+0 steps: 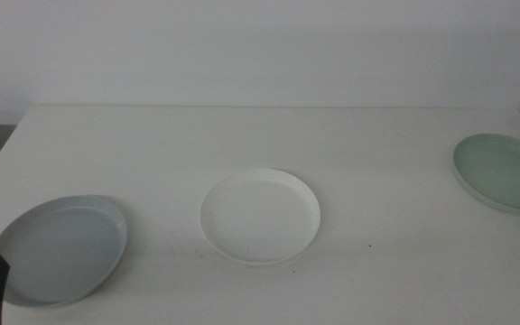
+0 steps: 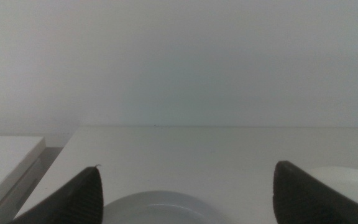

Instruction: Stack the three bowls on top of each other.

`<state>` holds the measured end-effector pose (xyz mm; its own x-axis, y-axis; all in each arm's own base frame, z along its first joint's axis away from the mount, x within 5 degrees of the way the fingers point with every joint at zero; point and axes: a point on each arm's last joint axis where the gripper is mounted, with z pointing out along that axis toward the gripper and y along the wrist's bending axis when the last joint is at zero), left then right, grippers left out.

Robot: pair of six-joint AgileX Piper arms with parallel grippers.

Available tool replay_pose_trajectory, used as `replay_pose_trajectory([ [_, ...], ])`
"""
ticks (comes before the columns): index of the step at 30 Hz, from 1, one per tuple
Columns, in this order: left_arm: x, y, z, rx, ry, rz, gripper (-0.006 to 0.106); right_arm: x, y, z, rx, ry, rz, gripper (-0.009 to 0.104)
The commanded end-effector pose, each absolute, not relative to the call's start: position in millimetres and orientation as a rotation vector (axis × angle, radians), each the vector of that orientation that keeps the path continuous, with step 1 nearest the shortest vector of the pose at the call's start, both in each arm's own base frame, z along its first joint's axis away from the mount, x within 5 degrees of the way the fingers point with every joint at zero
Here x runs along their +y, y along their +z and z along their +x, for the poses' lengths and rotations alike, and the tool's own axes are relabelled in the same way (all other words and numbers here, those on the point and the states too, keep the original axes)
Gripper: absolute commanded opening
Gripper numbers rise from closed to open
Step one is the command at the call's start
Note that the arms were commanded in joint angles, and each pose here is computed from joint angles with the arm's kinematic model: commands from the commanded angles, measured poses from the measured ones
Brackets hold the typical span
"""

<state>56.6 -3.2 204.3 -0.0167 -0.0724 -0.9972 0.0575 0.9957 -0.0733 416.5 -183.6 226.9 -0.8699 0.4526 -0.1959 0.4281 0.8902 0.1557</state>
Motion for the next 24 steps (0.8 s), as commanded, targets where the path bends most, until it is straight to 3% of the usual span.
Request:
replay_pose_trajectory([
  [1,-3.1,205.2,56.4,1.572,-0.104,-0.015,0.094,-187.2,208.8,420.9,2.829,0.205,0.706,0.074],
  [6,-3.1,205.2,56.4,1.572,-0.104,-0.015,0.094,-182.3,172.5,430.2,2.888,0.258,0.709,0.066],
  [11,-3.1,205.2,56.4,1.572,-0.104,-0.015,0.094,-175.1,146.7,435.5,2.947,0.269,0.693,0.064],
  [14,-3.1,205.2,56.4,1.572,-0.104,-0.015,0.094,-176.2,137.6,437.4,2.946,0.265,0.699,0.057],
  [15,-3.1,205.2,56.4,1.572,-0.104,-0.015,0.094,-177.7,132.1,439.8,2.930,0.252,0.700,0.033],
  [20,-3.1,205.2,56.4,1.572,-0.104,-0.015,0.094,-178.0,124.4,441.0,2.932,0.258,0.705,0.000],
  [24,-3.1,205.2,56.4,1.572,-0.104,-0.015,0.094,-175.7,138.9,441.8,2.898,0.275,0.700,-0.002],
])
